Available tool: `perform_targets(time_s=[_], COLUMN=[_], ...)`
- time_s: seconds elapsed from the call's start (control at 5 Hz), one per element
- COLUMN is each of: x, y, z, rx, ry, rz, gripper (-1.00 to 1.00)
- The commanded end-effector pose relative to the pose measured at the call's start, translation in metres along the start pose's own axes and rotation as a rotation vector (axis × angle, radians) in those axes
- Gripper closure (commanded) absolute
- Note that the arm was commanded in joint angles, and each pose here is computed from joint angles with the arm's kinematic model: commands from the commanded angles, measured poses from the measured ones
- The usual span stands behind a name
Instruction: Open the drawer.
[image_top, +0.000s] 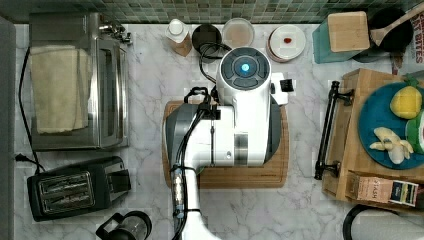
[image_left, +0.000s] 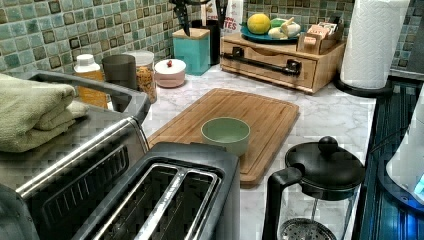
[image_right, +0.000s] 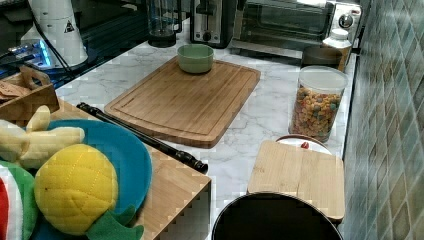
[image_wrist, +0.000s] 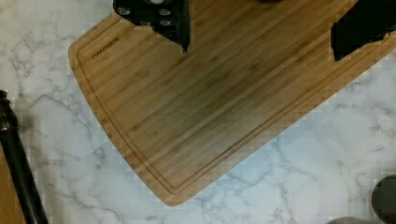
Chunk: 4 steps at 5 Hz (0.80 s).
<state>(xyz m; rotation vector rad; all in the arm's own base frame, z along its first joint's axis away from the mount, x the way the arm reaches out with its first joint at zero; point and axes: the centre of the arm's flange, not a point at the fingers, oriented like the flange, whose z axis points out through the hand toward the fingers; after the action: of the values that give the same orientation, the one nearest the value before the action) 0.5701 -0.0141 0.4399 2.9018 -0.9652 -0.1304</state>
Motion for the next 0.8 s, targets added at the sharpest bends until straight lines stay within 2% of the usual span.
perform_targets(time_s=[0.2, 0.4, 0.6, 0.8], x=[0.058, 0.082, 0.102, 0.119], y=[0.08, 0.115, 0.138, 0.157], z=[0.025, 0.036, 0.052, 0.064], rx=[-0.035, -0.041, -0.037, -0.047], ry=[0.019, 0.05, 0.107, 0.189], rz=[-0.169, -0.233, -0.258, -0.306], gripper=[-1.0, -1.0, -1.0, -1.0])
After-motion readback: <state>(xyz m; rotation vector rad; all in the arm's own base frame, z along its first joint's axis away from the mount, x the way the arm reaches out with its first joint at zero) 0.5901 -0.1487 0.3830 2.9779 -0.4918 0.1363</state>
